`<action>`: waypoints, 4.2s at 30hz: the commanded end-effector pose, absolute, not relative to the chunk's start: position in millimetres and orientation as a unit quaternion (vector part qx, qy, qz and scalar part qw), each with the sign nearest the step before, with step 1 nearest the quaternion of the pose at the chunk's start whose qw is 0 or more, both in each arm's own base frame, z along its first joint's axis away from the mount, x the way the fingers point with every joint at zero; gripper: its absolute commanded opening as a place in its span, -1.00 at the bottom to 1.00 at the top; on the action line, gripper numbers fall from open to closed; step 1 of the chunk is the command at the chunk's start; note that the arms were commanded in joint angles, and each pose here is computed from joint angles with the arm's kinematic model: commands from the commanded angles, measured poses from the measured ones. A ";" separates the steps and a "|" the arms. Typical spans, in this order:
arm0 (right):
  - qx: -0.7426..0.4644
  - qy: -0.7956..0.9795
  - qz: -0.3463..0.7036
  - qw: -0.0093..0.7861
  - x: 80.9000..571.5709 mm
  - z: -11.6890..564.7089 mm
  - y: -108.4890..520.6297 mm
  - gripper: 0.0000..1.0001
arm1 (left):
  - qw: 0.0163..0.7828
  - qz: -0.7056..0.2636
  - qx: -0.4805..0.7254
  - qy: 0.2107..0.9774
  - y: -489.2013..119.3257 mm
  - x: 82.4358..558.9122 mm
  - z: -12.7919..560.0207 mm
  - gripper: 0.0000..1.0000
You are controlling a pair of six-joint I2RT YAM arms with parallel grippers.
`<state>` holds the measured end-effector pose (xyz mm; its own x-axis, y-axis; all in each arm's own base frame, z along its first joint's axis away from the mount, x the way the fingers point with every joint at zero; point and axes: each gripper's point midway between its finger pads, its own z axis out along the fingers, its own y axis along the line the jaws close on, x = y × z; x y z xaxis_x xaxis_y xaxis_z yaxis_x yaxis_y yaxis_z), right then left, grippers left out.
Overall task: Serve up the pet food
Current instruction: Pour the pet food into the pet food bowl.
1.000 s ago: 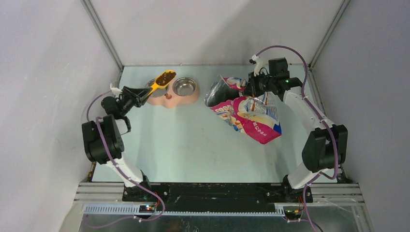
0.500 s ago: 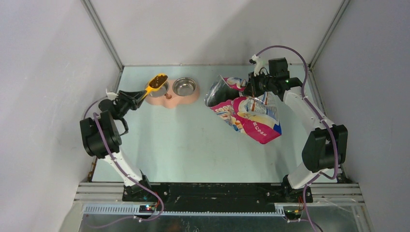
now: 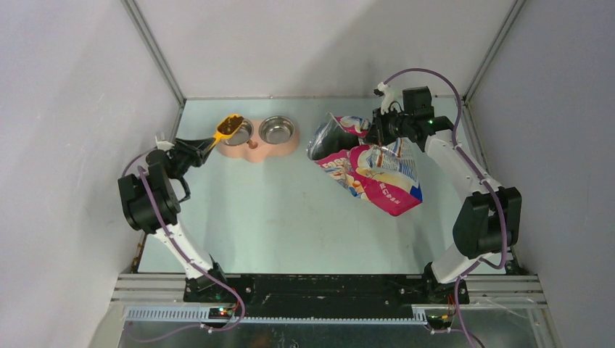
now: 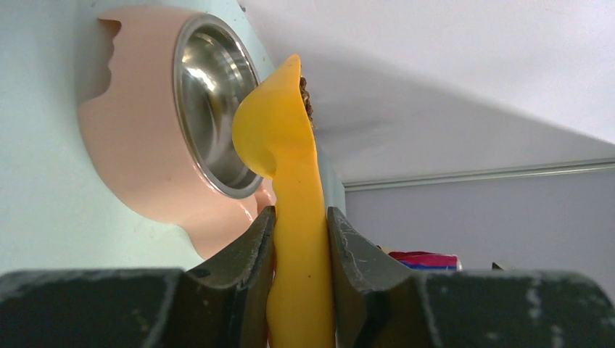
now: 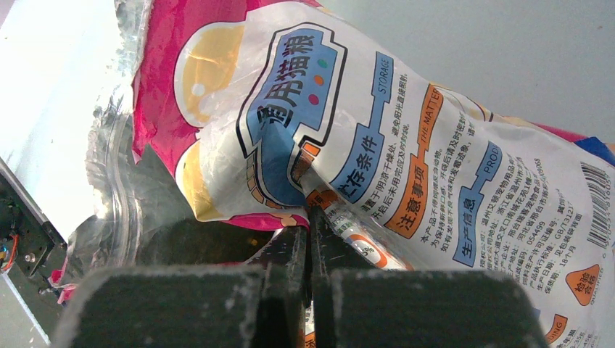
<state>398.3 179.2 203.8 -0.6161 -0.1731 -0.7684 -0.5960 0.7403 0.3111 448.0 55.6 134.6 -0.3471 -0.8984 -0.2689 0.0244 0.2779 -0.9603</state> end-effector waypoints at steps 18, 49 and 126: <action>-0.214 0.874 0.232 0.368 401.3 186.4 157.7 -1.00 | 0.496 -0.405 -0.332 0.693 80.7 455.6 131.3 -1.00; -0.214 0.867 0.242 0.379 395.0 198.6 157.0 -1.00 | 0.487 -0.335 -0.308 0.746 84.0 439.8 165.9 -1.00; -0.252 0.850 0.266 0.378 375.3 205.2 184.5 -1.00 | 0.465 -0.455 -0.060 0.757 -59.9 372.3 305.4 -1.00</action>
